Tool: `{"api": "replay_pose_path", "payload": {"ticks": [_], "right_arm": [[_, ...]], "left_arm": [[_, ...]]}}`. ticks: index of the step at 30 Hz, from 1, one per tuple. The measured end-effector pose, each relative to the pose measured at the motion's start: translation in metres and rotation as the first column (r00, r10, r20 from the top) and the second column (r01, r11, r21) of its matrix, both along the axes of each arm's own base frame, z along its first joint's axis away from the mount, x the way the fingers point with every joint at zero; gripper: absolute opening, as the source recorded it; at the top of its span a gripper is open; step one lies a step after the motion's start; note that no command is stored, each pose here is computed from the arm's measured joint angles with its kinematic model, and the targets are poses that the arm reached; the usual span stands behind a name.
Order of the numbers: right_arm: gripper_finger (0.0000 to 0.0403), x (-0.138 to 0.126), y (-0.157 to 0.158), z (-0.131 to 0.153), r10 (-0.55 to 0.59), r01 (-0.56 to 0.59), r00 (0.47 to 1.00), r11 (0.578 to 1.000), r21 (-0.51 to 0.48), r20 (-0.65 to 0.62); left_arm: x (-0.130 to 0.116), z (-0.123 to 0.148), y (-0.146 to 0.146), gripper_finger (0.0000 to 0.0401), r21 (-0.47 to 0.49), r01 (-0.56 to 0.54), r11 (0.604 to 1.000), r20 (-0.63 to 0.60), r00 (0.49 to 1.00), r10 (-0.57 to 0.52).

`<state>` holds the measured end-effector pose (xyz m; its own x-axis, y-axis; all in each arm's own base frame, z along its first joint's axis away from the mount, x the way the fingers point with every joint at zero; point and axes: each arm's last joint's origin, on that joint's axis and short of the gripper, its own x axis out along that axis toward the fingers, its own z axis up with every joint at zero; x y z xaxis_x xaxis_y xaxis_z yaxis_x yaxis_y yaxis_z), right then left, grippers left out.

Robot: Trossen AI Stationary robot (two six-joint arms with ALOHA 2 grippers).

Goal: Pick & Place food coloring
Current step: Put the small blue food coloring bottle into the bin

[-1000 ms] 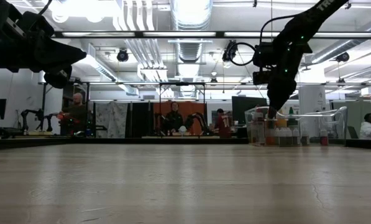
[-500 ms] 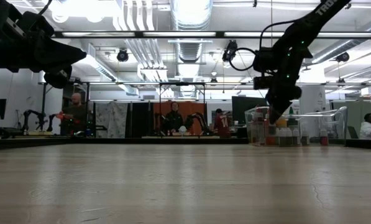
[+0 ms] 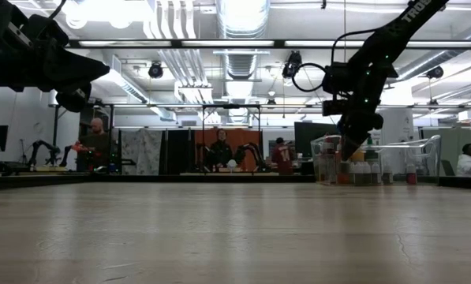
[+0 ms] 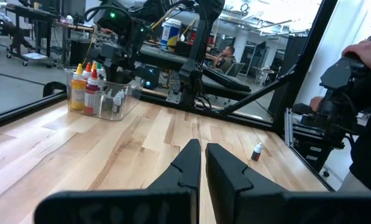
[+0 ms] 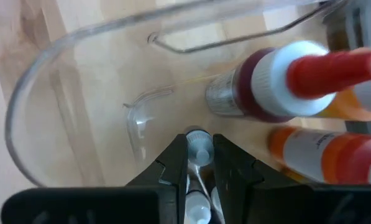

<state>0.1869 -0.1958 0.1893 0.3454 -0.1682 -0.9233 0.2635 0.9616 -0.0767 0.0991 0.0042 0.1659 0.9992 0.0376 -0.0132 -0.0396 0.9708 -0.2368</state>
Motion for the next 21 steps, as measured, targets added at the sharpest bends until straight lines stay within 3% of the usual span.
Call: {"api": "replay_pose_path", "payload": {"ticks": [21], "right_arm": [[0.0055,-0.0033,0.0034,-0.0105,-0.002,0.002,1.000,1.000,0.006,-0.005]], "left_arm": [[0.0000,0.0000,0.0000,0.0000,0.000,0.000,1.000,0.000,1.000,0.000]]}}
